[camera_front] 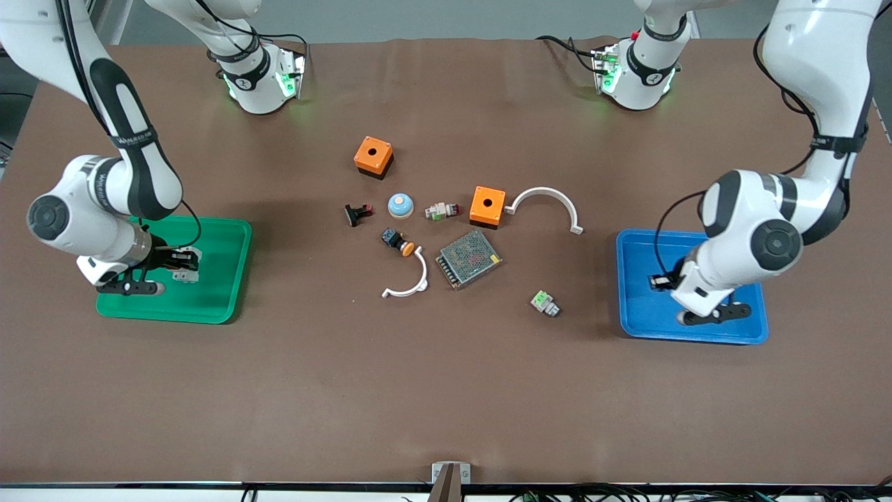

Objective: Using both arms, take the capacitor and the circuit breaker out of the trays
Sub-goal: 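Carry the capacitor with the left gripper while the right gripper carries the breaker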

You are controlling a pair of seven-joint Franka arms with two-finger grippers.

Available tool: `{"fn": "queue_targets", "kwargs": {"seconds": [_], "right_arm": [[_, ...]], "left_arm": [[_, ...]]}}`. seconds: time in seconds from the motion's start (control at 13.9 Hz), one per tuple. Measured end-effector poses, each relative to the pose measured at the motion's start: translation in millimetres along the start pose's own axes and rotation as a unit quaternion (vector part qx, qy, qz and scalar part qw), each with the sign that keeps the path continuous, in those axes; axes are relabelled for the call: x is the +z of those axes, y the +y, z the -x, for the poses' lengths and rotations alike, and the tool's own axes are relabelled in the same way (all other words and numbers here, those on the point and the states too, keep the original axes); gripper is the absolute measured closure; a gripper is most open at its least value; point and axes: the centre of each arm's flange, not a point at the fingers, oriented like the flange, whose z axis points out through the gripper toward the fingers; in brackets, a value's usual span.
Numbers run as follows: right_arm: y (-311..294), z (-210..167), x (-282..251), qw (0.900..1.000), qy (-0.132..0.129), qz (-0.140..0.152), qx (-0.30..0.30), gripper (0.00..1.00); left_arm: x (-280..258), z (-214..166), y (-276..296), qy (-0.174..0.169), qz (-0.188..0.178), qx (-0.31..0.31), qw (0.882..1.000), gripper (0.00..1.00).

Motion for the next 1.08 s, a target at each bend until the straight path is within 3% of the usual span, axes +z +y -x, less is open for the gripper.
{"fn": "queue_targets", "kwargs": {"seconds": [0.14, 0.29, 0.65, 1.08], "right_arm": [[-58, -13, -44, 1.0, 0.003, 0.004, 0.002, 0.61], [-134, -13, -52, 1.0, 0.012, 0.007, 0.012, 0.61], [-297, 12, -1, 0.998, 0.042, 0.008, 0.046, 0.61], [-351, 17, 68, 0.995, 0.054, 0.005, 0.083, 0.61]], "left_arm": [[3, 17, 33, -0.011, 0.002, -0.022, 1.0, 0.66], [17, 34, 64, -0.025, 0.001, -0.055, 0.998, 0.66], [44, 73, 145, -0.033, -0.001, -0.109, 0.993, 0.66], [84, 110, 193, -0.012, 0.033, -0.129, 0.991, 0.66]]}}
